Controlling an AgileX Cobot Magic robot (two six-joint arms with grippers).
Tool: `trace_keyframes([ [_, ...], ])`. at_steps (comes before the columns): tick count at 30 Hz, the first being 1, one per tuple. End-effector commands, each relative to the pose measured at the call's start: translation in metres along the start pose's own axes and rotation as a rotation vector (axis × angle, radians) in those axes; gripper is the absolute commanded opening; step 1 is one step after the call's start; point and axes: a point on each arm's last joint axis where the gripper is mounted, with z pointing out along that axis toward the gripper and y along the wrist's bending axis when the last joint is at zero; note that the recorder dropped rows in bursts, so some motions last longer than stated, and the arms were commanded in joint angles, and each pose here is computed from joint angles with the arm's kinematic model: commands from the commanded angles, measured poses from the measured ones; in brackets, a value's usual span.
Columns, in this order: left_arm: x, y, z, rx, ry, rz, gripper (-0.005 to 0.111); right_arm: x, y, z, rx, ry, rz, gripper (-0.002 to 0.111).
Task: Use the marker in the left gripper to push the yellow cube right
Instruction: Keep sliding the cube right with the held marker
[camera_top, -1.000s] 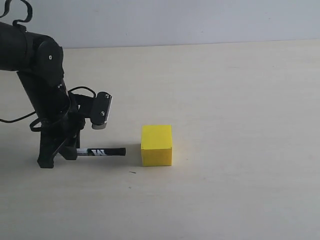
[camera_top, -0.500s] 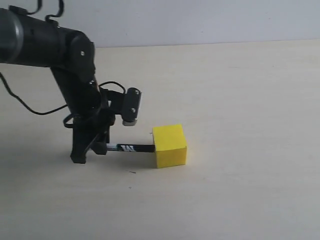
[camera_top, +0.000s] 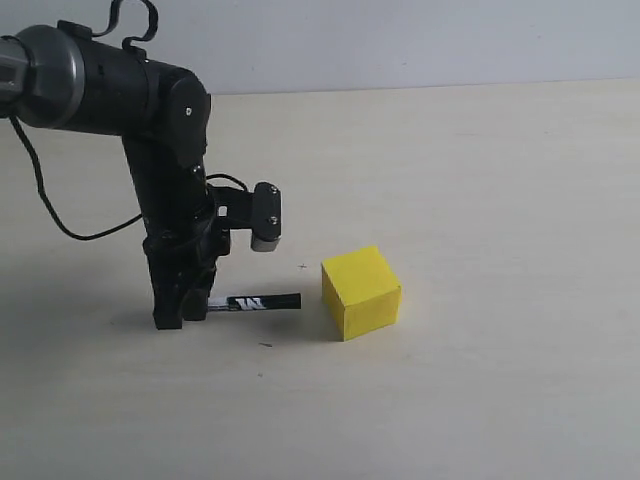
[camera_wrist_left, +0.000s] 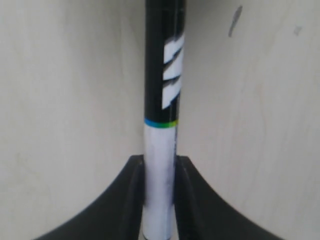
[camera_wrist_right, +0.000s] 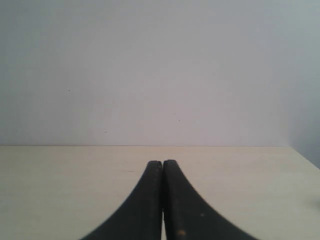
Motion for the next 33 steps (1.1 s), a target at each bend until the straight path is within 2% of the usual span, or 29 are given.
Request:
trace_keyframes([
  [1,-0.014,-0.003,0.001,-0.024,-0.039,-0.011,0.0,0.001,0.0,0.0,0.007,-0.005,-0.003,0.0],
  [6,-0.046,-0.004,-0.004,-0.16,-0.151,0.022,0.0,0.001,0.0,0.0,0.007,-0.005,-0.003,0.0],
  [10,-0.058,-0.007,-0.013,-0.172,-0.158,0.055,0.0,0.001,0.0,0.0,0.007,-0.005,-0.003,0.0],
  [13,-0.048,-0.001,-0.02,-0.142,-0.108,0.056,0.0,0.001,0.0,0.0,0.007,-0.005,-0.003,0.0],
  [16,-0.033,0.004,-0.026,-0.102,-0.035,0.127,0.0,0.001,0.0,0.0,0.007,-0.005,-0.003,0.0],
  [18,-0.029,0.01,-0.031,-0.103,-0.036,0.139,0.0,0.001,0.0,0.0,0.007,-0.005,-0.003,0.0],
  [27,-0.033,0.015,-0.04,-0.136,-0.045,0.216,0.0,0.001,0.0,0.0,0.007,-0.005,-0.003,0.0],
  [33,-0.031,0.021,-0.021,-0.057,0.057,0.204,0.0,0.001,0.0,0.0,0.007,-0.005,-0.003,0.0],
])
